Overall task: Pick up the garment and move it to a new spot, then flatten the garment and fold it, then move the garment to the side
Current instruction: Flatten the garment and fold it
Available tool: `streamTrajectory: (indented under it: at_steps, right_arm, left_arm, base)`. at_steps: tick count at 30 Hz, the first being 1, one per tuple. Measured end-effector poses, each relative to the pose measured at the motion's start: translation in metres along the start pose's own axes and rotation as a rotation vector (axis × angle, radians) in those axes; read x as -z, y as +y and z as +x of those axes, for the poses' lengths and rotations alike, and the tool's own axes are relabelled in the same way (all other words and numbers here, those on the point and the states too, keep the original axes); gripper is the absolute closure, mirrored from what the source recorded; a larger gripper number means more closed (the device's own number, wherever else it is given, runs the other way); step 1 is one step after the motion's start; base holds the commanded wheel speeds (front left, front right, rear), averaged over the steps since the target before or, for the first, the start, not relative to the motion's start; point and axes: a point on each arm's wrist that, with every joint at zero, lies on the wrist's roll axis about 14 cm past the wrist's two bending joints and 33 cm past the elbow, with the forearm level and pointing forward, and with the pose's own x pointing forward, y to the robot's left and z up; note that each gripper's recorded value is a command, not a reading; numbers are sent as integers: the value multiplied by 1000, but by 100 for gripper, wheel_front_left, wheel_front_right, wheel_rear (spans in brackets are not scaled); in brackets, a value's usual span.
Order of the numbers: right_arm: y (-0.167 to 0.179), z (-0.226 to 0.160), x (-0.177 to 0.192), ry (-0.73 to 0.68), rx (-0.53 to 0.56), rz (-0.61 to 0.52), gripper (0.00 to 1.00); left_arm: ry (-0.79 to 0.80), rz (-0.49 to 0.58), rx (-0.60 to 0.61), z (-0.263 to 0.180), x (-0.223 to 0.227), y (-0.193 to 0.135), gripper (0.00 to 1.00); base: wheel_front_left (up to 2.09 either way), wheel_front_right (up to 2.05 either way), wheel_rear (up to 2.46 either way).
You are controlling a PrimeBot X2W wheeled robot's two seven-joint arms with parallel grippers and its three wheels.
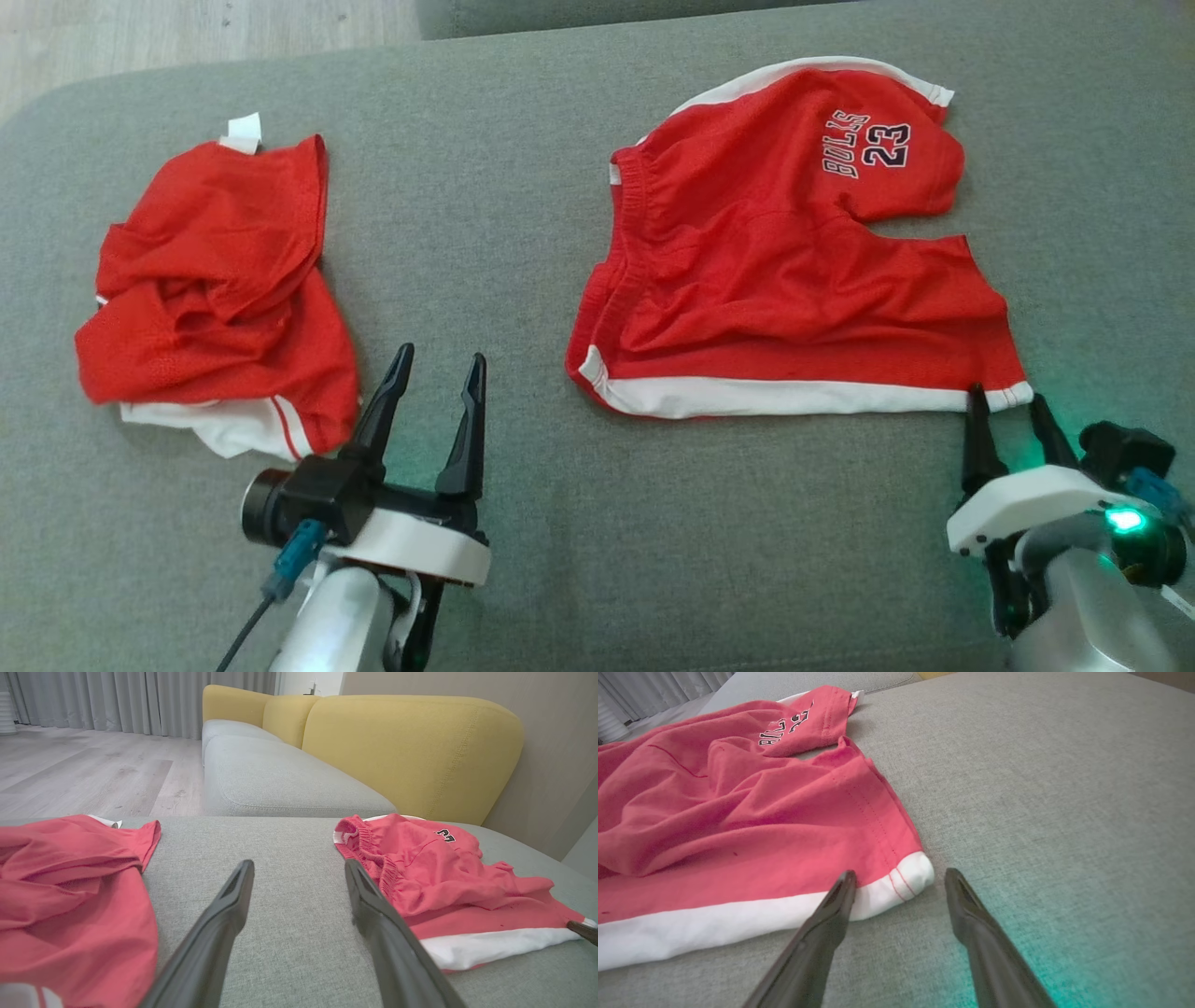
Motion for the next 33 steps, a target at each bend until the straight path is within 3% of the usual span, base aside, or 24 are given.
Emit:
streamTrajectory:
  at_steps: [1,8,20,33]
  right_arm:
    - [0,0,0,0,1,-1,100]
    - [-7,0,-9,-34,17,-40,100]
    - [-17,-1,-18,-71,40,-60,100]
    - [-19,-2,-15,-61,42,-57,100]
  left_arm:
    - [1,-1,4,0,0,-1,0]
    - [11,12,52,4,3,-13,0]
    - [198,127,318,16,44,-75,0]
    - [300,181,421,31,64,-86,0]
  base:
    - [0,0,0]
    - [0,0,0]
    - [0,0,0]
    - [0,0,0]
